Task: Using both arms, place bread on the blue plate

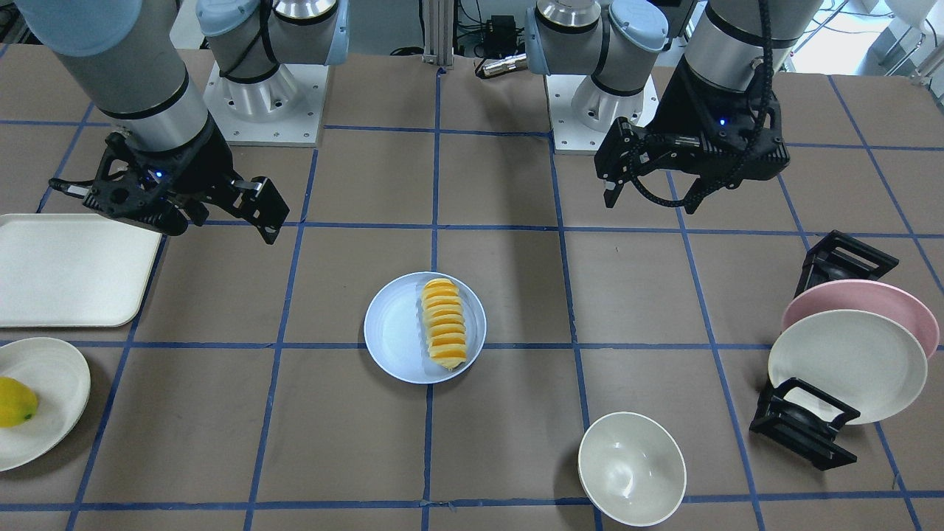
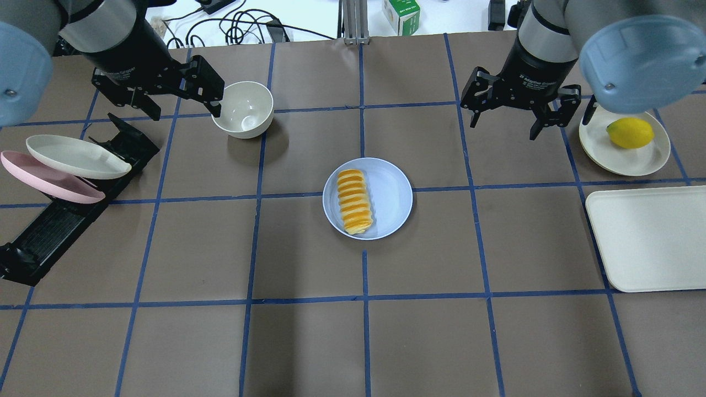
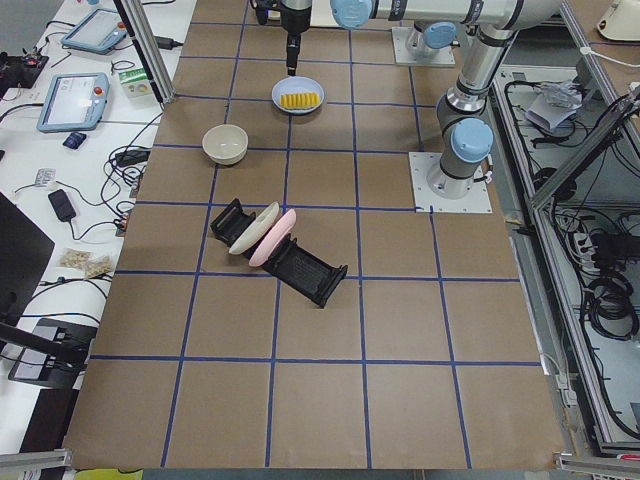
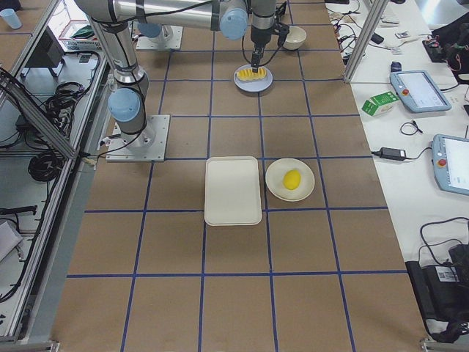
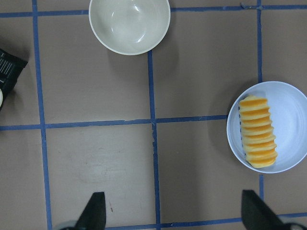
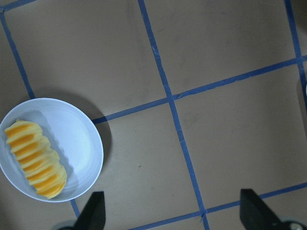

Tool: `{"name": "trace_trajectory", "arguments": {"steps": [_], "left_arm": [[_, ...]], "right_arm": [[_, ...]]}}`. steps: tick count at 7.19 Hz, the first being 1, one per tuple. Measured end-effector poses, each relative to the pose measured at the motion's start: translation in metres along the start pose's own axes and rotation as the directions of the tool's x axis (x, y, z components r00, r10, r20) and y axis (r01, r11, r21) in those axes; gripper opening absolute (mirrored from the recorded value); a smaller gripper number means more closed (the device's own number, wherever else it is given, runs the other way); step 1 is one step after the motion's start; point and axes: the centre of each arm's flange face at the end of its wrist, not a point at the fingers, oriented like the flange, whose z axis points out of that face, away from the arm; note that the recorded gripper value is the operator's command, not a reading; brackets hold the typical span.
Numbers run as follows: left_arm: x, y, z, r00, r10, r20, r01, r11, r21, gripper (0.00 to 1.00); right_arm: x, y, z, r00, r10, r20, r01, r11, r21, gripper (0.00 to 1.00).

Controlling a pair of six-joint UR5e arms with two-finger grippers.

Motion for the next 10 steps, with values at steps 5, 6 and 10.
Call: {"name": "trace_trajectory", "arguments": {"steps": [5, 6, 10], "left_arm": [[0.000, 0.001, -0.001, 1.000, 0.001, 0.000, -0.001, 1.000, 0.001, 1.00], [0.000, 0.001, -0.001, 1.000, 0.001, 0.000, -0.001, 1.000, 0.002, 1.00], [0.000, 0.001, -0.002, 1.000, 0.000, 0.003, 0.000, 1.000, 0.003, 1.00]], "right_arm": [[0.013, 0.028, -0.037, 0.998, -0.054, -0.039, 0.056, 0.997, 0.053, 1.00], [0.010, 0.032, -0.040, 0.998, -0.057, -0.004, 0.058, 0.997, 0.051, 1.00], [0.005, 0.036, -0.041, 0.997, -0.061, 0.047, 0.059, 0.998, 0.038, 1.00]]}}
